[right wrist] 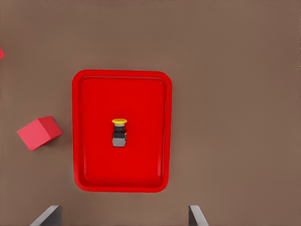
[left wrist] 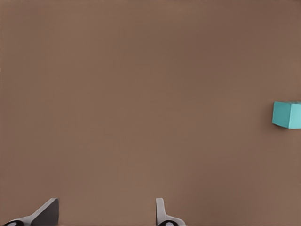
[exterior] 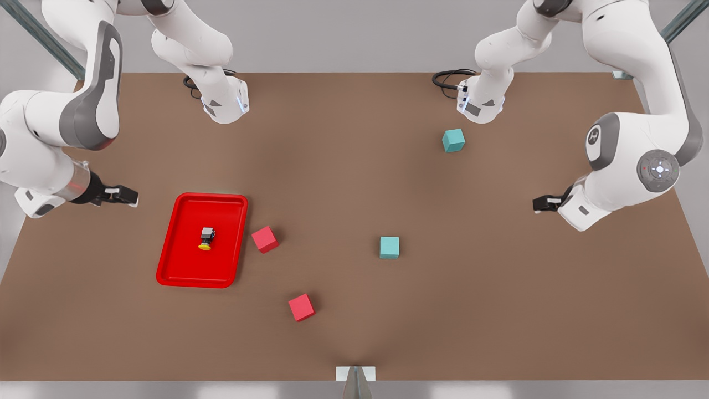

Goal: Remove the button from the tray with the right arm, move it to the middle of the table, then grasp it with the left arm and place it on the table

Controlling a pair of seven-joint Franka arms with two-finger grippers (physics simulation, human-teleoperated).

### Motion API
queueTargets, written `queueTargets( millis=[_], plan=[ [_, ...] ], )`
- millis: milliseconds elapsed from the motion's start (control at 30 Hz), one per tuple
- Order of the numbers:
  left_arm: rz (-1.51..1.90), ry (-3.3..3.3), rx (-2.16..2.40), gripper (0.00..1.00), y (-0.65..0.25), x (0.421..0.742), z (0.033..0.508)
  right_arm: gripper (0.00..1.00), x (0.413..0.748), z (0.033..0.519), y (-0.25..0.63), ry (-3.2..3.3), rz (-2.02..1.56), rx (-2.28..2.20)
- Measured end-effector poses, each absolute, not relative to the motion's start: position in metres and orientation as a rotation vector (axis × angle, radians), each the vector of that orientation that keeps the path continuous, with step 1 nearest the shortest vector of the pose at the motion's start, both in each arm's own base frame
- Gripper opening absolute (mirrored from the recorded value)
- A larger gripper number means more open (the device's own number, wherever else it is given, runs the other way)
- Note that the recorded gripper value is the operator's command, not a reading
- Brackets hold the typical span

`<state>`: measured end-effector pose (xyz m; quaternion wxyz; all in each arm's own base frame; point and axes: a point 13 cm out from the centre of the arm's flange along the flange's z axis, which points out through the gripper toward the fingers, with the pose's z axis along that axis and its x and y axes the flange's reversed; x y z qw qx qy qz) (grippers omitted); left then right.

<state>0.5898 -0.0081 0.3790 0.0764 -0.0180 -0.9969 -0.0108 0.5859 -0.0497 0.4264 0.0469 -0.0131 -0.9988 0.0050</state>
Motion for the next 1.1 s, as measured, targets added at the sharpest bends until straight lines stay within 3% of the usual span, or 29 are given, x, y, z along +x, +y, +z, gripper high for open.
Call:
queueTargets(
  millis=[233, 367, 733, 833, 933, 1033, 1100],
  plan=[
    [-0.033, -3.036, -0.032, 1.0, -0.01, 0.607, 0.382, 1.0, 0.598, 0.422, -0.051, -3.073, 0.013, -0.02],
    [-0.129, -3.047, -0.02, 1.0, -0.024, 0.625, 0.375, 1.0, 0.613, 0.368, -0.045, -2.987, -0.027, -0.002],
    [-0.084, -3.042, -0.028, 1.0, -0.066, 0.622, 0.375, 1.0, 0.627, 0.252, 0.034, -2.859, -0.048, 0.114],
    [-0.084, -3.045, -0.015, 1.0, -0.065, 0.621, 0.378, 1.0, 0.618, 0.221, 0.028, -2.842, -0.039, 0.085],
    [-0.085, -3.05, 0.006, 1.0, -0.06, 0.618, 0.388, 1.0, 0.576, 0.206, 0.027, -2.839, -0.024, 0.075],
    [-0.085, -3.057, 0.017, 1.0, -0.058, 0.615, 0.398, 1.0, 0.553, 0.209, 0.034, -2.89, -0.011, 0.081],
    [-0.085, -3.06, 0.022, 1.0, -0.058, 0.613, 0.402, 1.0, 0.554, 0.199, 0.044, -2.923, 0.002, 0.091]
  ],
)
